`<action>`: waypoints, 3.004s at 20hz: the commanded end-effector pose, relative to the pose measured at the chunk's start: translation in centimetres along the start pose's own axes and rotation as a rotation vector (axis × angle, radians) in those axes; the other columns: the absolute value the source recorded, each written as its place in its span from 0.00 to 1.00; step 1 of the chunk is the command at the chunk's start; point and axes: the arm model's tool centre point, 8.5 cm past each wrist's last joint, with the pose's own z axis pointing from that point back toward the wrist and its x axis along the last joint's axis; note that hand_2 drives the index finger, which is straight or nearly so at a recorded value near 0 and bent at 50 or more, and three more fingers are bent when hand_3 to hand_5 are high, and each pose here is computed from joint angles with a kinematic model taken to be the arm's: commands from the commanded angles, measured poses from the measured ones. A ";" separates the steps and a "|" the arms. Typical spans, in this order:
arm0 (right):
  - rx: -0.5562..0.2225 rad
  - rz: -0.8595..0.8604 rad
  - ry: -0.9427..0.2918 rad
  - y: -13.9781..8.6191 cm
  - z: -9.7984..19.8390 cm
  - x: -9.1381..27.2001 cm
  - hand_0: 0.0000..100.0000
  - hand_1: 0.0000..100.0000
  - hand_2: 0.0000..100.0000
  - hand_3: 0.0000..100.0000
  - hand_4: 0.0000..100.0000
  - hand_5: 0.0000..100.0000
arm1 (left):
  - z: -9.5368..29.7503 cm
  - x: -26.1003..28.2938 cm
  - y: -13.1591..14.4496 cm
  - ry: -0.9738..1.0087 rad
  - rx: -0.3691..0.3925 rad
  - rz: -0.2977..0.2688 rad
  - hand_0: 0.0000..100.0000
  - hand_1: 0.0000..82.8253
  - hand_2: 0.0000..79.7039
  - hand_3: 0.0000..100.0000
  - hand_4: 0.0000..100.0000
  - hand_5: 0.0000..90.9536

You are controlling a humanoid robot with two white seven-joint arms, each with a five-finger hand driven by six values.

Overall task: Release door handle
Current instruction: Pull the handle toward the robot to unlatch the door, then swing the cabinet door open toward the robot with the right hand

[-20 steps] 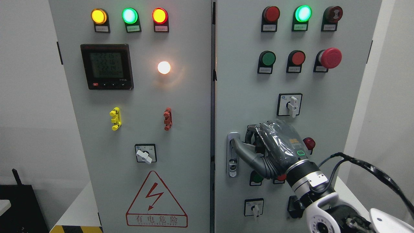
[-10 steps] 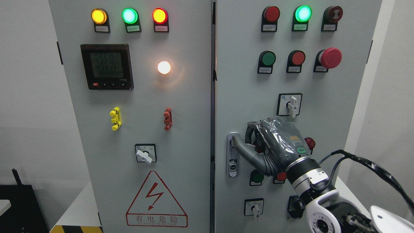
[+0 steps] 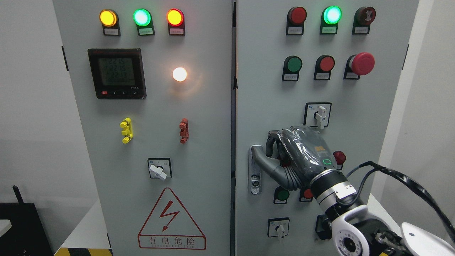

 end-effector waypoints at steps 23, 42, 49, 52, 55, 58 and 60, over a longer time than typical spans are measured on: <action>-0.120 -0.042 -0.083 -1.4 -1.8 2.9 0.46 0.13 0.63 1.00 1.00 1.00 | 0.0 -0.1 0.0 0.006 0.000 0.001 0.12 0.47 0.00 0.00 0.00 0.00; -0.198 -0.052 -0.119 -2.4 -1.9 4.3 0.44 0.18 0.61 1.00 0.98 1.00 | 0.0 -0.1 0.0 0.006 0.000 0.001 0.12 0.47 0.00 0.00 0.00 0.00; -0.277 -0.023 -0.130 -3.6 -1.5 4.4 0.44 0.20 0.64 1.00 0.97 1.00 | 0.0 -0.1 0.0 0.006 0.000 0.001 0.12 0.47 0.00 0.00 0.00 0.00; -0.310 -0.022 -0.132 -3.7 -1.2 4.6 0.44 0.21 0.65 1.00 0.97 1.00 | 0.0 -0.1 0.0 0.006 0.000 0.001 0.12 0.47 0.00 0.00 0.00 0.00; -0.341 -0.032 -0.128 -3.4 -0.7 4.8 0.43 0.23 0.66 1.00 0.97 1.00 | 0.0 -0.1 0.0 0.006 0.000 0.001 0.12 0.47 0.00 0.00 0.00 0.00; -0.387 -0.031 -0.125 -3.9 -0.4 4.7 0.43 0.25 0.67 1.00 0.97 1.00 | 0.0 -0.1 0.0 0.006 0.000 0.001 0.12 0.47 0.00 0.00 0.00 0.00; -0.415 -0.033 -0.124 -4.5 -0.4 4.6 0.43 0.26 0.69 1.00 0.97 1.00 | 0.0 -0.1 0.0 0.006 0.000 0.001 0.12 0.47 0.00 0.00 0.00 0.00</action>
